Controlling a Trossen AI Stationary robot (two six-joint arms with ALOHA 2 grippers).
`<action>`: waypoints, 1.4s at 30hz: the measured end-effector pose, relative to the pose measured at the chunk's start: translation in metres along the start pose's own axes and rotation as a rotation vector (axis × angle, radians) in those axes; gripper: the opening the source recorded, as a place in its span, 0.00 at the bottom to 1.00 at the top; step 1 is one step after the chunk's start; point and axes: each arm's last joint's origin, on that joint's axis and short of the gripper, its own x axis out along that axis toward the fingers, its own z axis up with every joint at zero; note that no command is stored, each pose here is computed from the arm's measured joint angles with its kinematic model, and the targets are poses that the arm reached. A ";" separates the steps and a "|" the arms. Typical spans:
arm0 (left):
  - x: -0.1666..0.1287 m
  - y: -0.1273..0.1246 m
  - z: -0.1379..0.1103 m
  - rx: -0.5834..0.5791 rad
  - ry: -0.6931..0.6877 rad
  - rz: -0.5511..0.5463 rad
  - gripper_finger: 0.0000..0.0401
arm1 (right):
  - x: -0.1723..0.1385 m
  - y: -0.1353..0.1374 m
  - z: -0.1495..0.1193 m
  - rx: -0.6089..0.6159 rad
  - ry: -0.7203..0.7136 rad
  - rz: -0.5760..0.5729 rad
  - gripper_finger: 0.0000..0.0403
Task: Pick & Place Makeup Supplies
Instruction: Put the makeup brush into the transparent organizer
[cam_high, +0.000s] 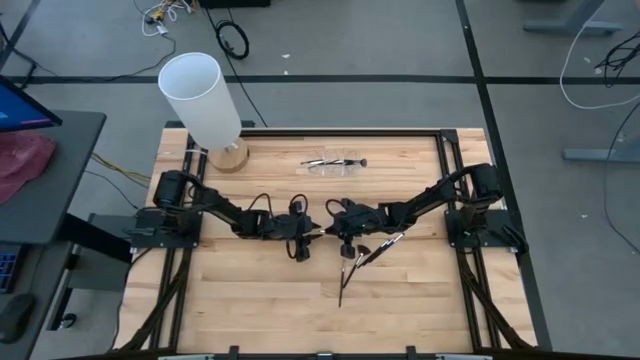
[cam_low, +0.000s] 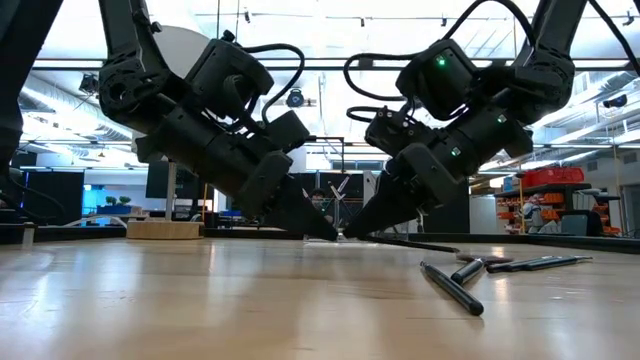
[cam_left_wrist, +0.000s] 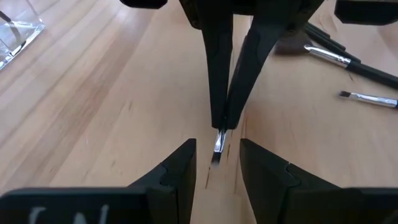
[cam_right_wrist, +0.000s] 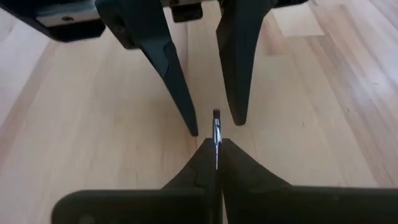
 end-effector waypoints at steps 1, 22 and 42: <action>0.000 0.000 0.000 0.000 -0.002 0.000 0.31 | 0.000 0.000 0.001 0.000 -0.005 0.001 0.02; 0.000 -0.001 0.004 0.003 -0.029 -0.006 0.22 | 0.000 0.000 0.004 0.005 -0.043 0.009 0.02; 0.000 -0.001 0.004 0.017 -0.030 -0.007 0.03 | -0.003 0.000 0.006 0.001 -0.040 0.002 0.14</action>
